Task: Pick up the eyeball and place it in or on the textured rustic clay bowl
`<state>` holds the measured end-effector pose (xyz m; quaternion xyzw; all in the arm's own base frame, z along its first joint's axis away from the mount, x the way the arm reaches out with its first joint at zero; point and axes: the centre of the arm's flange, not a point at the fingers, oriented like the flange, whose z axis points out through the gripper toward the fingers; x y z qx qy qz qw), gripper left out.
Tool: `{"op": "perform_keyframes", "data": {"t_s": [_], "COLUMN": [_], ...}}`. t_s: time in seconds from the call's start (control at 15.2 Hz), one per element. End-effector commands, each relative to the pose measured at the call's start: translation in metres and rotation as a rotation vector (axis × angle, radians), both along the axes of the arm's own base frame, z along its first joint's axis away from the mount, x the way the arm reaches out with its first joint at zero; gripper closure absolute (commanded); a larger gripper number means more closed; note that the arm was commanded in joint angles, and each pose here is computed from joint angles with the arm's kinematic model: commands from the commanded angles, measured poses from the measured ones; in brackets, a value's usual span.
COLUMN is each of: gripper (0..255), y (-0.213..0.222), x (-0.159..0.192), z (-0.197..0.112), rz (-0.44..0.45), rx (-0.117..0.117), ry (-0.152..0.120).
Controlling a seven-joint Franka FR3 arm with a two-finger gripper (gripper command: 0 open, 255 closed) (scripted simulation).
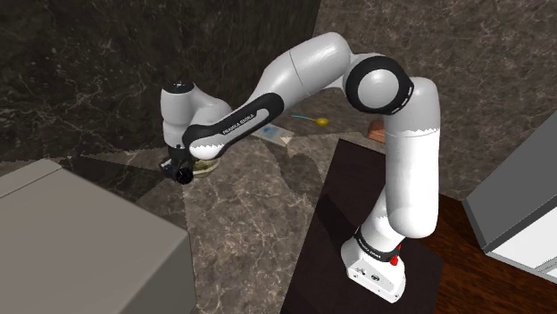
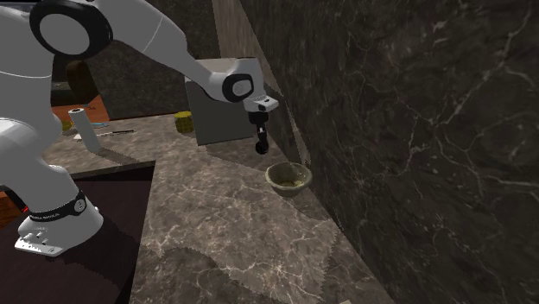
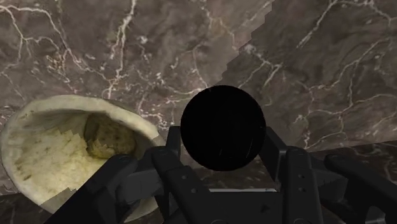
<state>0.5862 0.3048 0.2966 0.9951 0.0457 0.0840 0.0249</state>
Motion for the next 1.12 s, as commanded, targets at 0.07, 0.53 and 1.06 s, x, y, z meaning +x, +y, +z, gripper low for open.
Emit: {"op": "perform_keyframes", "data": {"t_s": [0.07, 0.53, 1.06], "gripper": [255, 255, 255], "y": [-0.001, -0.001, -0.053], "x": [0.0, 0.0, 0.039], "z": [0.017, 0.054, 0.066], "rz": [0.0, 0.0, 0.0], "rx": [0.0, 0.0, 0.0], "ry": [0.0, 0.0, 0.0]}}
